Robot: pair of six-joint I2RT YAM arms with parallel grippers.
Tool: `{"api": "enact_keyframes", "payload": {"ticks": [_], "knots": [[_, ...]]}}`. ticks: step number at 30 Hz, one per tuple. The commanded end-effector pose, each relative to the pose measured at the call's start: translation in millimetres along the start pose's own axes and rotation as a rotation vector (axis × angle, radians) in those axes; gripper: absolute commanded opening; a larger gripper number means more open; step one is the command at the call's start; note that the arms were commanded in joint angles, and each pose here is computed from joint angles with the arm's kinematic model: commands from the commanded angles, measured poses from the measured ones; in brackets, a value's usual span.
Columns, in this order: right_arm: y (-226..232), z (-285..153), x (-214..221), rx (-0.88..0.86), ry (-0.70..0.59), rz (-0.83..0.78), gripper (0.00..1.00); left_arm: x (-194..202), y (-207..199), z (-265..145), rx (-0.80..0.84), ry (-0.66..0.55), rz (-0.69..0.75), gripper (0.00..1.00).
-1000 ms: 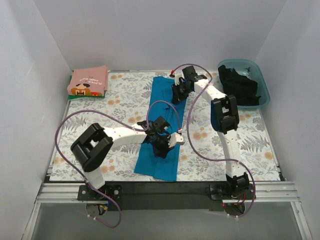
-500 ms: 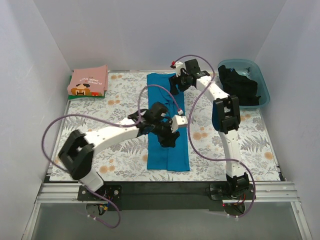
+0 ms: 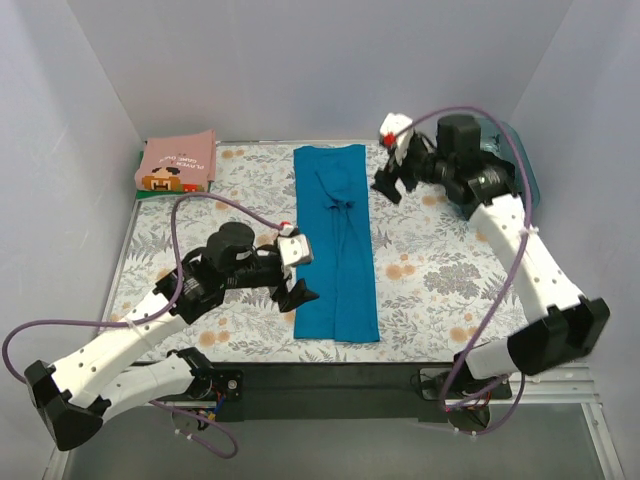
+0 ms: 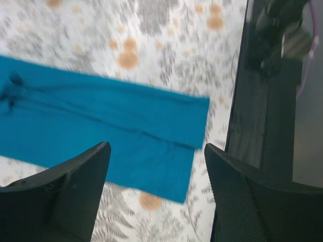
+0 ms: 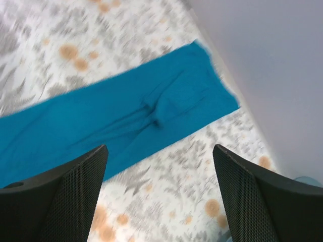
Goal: Fold and stack the t-shirts
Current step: Fold the tshirt
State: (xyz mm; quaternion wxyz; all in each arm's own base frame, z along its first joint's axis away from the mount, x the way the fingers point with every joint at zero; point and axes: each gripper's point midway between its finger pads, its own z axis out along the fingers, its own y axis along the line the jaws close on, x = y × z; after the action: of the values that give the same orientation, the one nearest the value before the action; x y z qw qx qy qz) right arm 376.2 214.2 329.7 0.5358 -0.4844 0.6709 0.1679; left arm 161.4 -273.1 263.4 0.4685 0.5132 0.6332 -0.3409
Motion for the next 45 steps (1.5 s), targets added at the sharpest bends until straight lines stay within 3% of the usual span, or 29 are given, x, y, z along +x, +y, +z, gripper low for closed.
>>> {"api": "enact_keyframes", "payload": {"ticks": [1, 2, 3, 6, 10, 18, 23, 38, 41, 45], "knots": [[94, -14, 75, -0.237, 0.147, -0.088, 0.90, 73, -24, -15, 0.091, 0.170, 0.032, 0.72], [113, -18, 86, -0.267, 0.158, -0.114, 0.90, 80, -34, -16, 0.137, 0.159, 0.064, 0.68], [144, -22, 125, -0.341, 0.219, -0.154, 0.89, 104, -42, -19, 0.159, 0.174, 0.079, 0.66], [187, -33, 146, -0.390, 0.223, -0.342, 0.84, 144, -54, -16, 0.231, 0.194, 0.164, 0.62], [235, -36, 192, -0.503, 0.270, -0.374, 0.77, 192, -61, -8, 0.311, 0.264, 0.233, 0.58], [276, -32, 212, -0.621, 0.235, -0.487, 0.58, 211, -54, 14, 0.331, 0.268, 0.261, 0.55], [297, -38, 226, -0.682, 0.212, -0.541, 0.56, 210, -55, 19, 0.348, 0.241, 0.289, 0.54], [316, -46, 271, -0.758, 0.285, -0.588, 0.52, 237, -49, 34, 0.339, 0.314, 0.272, 0.47], [318, -48, 281, -0.761, 0.302, -0.600, 0.43, 249, -50, 31, 0.346, 0.343, 0.280, 0.42], [317, -48, 291, -0.746, 0.328, -0.606, 0.17, 256, -51, 29, 0.350, 0.360, 0.291, 0.27]]}}
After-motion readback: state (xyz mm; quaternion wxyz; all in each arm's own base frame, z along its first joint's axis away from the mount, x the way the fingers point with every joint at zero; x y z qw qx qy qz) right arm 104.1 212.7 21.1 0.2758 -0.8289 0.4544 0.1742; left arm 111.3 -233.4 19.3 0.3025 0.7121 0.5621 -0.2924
